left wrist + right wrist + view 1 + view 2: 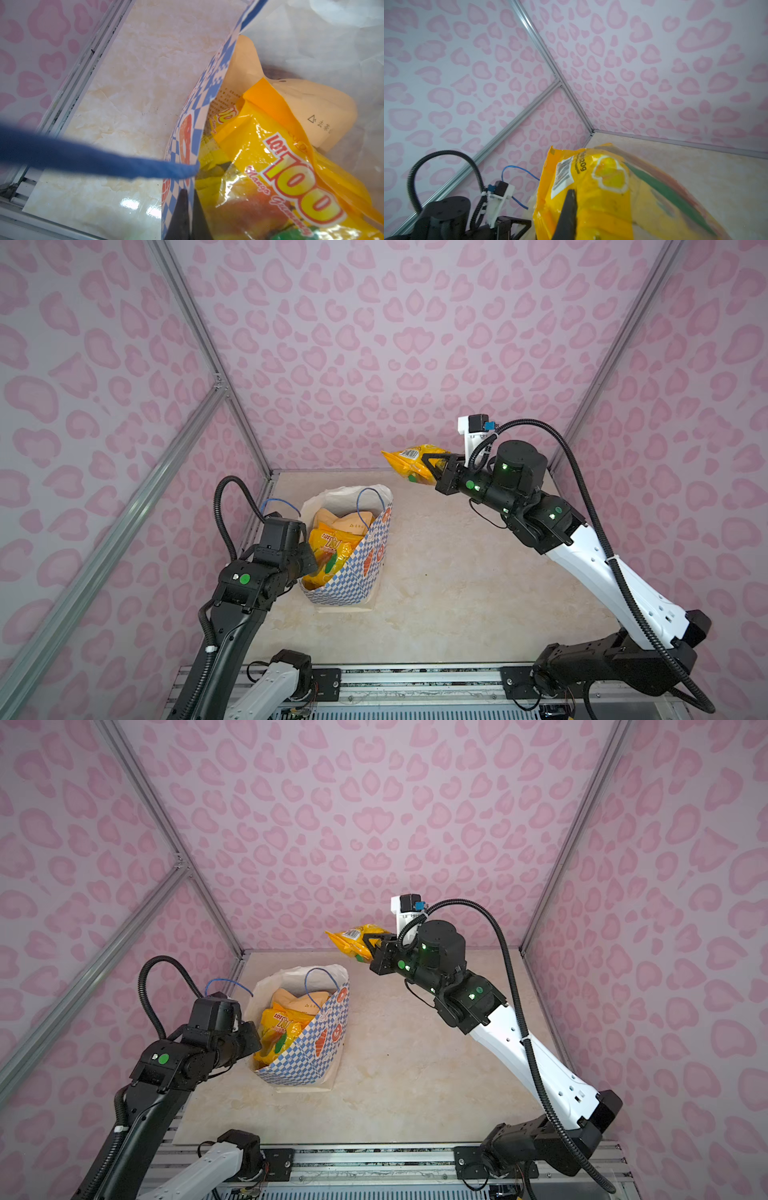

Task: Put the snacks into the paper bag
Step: 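Lift the yellow snack pack and carry it over the bag opening, then lower the yellow snack pack into the bag and open the right gripper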

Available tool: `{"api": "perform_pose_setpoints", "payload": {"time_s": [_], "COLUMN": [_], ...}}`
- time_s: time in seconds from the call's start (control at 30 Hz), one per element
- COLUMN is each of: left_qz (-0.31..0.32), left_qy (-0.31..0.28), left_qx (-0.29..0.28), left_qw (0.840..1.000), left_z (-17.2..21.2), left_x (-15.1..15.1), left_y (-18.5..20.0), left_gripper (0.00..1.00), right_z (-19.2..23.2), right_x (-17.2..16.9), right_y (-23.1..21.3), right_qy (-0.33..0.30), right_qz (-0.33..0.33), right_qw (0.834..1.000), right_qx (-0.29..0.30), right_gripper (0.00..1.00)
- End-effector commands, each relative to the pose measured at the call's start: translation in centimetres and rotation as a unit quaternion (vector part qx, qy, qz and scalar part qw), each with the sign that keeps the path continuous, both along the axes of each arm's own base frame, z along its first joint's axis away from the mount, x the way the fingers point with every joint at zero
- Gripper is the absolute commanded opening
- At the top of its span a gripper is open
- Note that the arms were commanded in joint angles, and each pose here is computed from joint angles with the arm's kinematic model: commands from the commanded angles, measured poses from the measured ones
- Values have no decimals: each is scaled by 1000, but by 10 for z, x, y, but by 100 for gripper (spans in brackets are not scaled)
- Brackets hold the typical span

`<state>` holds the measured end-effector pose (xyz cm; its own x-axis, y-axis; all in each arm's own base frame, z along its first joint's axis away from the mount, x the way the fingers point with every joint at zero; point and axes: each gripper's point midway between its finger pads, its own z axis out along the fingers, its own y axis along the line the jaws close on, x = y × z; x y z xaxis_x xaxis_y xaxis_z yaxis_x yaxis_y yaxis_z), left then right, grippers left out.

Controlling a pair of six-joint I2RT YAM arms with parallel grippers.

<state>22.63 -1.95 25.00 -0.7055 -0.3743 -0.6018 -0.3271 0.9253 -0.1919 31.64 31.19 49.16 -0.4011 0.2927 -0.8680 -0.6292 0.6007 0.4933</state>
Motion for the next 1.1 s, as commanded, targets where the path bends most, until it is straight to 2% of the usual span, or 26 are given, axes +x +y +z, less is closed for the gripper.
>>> {"api": "perform_pose_setpoints", "payload": {"time_s": [0.0, 0.17, 0.4, 0.77, 0.93, 1.07], "left_qz": [0, 1, -1, -1, 1, 2], "left_qy": [-30, -40, -38, -36, -34, -36], "left_qx": [-10, -15, -17, -25, -23, -26], "left_qw": [999, 999, 999, 999, 999, 999], "left_z": [10, 16, 13, 4, 1, 1], "left_x": [7, 4, 3, 12, 13, 12], "left_y": [-2, -2, -3, -7, -7, -7], "left_gripper": [4, 4, 4, 4, 4, 4], "right_z": [15, 21, -8, -62, -83, -95], "right_x": [0, 0, 3, -10, -11, -2], "right_y": [25, 84, 145, 169, 174, 177], "right_qy": [-31, -35, 5, 72, 112, 118], "right_qz": [31, 102, 190, 240, 248, 236], "right_qw": [999, 994, 982, 968, 962, 964], "right_qx": [-19, -12, -6, -31, -33, -40], "right_gripper": [0, 0, 0, 0, 0, 0]}}
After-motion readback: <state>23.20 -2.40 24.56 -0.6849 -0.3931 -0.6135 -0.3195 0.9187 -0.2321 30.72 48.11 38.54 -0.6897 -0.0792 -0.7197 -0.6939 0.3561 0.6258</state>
